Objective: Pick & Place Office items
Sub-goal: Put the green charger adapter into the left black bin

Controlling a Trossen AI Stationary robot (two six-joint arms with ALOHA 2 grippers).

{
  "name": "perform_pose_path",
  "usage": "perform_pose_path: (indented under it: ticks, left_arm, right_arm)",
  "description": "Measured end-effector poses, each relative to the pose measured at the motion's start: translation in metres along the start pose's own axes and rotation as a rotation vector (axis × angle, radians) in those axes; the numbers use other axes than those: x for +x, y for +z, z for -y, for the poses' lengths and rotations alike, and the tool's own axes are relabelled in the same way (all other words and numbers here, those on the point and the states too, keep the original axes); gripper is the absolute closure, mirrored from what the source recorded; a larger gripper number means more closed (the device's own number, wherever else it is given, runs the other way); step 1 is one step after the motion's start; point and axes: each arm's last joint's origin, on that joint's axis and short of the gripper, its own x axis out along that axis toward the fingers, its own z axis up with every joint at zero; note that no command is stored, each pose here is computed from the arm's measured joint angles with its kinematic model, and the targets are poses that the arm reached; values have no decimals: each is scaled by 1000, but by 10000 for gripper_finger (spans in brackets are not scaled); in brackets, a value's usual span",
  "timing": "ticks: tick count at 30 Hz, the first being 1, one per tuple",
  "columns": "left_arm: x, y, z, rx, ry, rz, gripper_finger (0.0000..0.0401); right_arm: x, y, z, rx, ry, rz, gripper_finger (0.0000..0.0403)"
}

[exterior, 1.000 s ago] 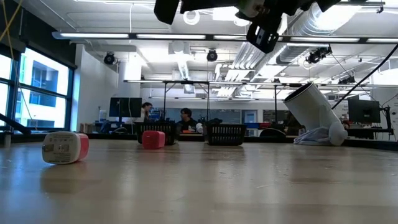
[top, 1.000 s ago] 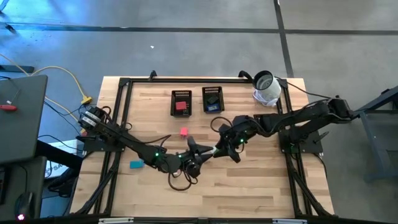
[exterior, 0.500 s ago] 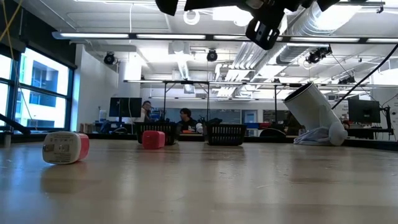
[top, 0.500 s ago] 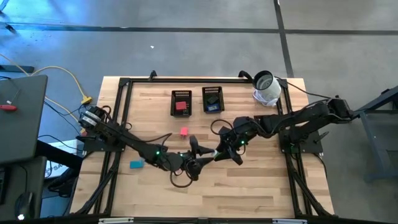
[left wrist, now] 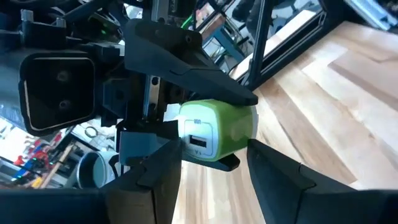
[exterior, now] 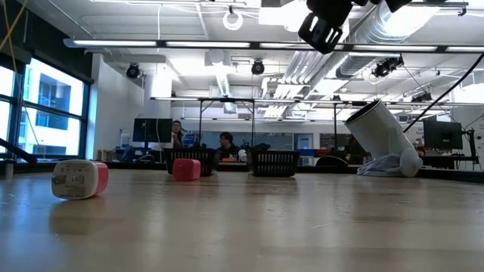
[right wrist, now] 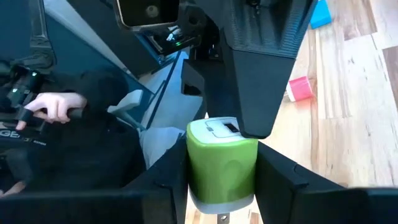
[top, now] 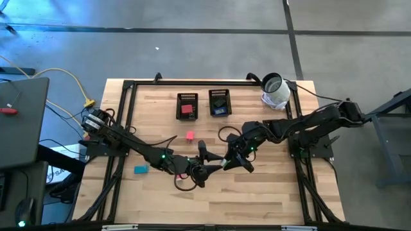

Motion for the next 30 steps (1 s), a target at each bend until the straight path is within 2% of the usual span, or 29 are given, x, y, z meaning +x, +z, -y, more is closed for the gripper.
perform_pose_path:
  ticks: [5, 11, 17, 23, 26, 30]
  left_arm:
    - [-2, 2, 3, -18, -7, 6, 230]
    - [-3, 2, 5, -13, -4, -8, 230]
    - [-2, -2, 6, -148, -3, -44, 230]
    - [0, -5, 6, -226, -116, -6, 230]
    - [0, -4, 7, -229, -157, 17, 230]
    - [0, -4, 7, -213, -156, 23, 230]
  right_arm:
    - [0, -1, 1, 2, -12, -10, 278]
    - [-3, -7, 10, 59, -100, -67, 278]
    - [-6, -8, 12, 148, 8, -146, 278]
    - [-8, -2, 8, 167, 76, -165, 278]
    - [-10, 3, 7, 167, 89, -165, 278]
    - [-10, 3, 6, 174, 97, -173, 278]
